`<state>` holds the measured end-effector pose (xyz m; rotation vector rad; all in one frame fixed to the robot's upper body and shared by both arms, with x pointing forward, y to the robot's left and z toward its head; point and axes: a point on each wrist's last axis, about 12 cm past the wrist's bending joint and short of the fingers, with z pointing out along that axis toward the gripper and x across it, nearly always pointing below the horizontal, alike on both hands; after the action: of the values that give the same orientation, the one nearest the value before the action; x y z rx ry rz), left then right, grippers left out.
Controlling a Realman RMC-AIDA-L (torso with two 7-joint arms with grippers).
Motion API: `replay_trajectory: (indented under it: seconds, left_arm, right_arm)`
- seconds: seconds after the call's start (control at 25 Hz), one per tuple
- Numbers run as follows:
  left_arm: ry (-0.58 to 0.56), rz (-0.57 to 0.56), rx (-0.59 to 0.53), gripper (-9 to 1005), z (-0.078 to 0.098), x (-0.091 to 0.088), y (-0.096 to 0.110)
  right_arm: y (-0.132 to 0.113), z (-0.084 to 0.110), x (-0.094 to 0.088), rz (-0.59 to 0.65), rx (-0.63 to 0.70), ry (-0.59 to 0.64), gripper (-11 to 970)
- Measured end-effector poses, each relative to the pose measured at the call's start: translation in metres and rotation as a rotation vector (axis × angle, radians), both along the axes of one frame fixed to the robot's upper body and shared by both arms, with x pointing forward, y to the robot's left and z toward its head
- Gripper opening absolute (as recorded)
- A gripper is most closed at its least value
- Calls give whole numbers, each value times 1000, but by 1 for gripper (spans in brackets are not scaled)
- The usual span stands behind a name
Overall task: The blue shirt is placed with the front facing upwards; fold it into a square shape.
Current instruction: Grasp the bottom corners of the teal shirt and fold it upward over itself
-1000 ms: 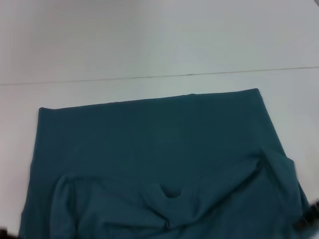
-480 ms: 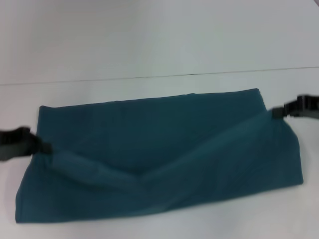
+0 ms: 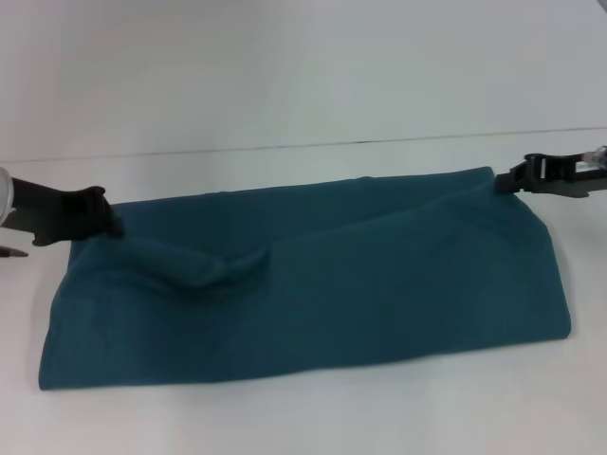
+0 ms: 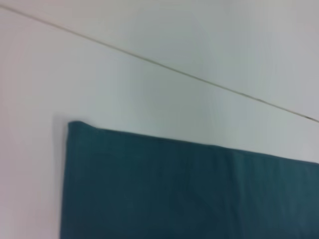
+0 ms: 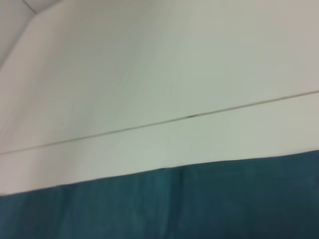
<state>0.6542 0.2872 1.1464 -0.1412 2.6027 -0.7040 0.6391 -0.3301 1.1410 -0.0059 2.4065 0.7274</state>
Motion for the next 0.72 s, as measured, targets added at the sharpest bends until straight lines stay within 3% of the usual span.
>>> replay_trajectory:
  seconds: [0.4, 0.72]
  left_arm:
    - [-100, 80, 39, 17, -5, 11, 2]
    - [-141, 96, 49, 19, -9, 18, -10]
  right_arm:
    - [16, -2, 25, -44, -187, -41, 19]
    - [40, -10, 39, -27, -272, -57, 19]
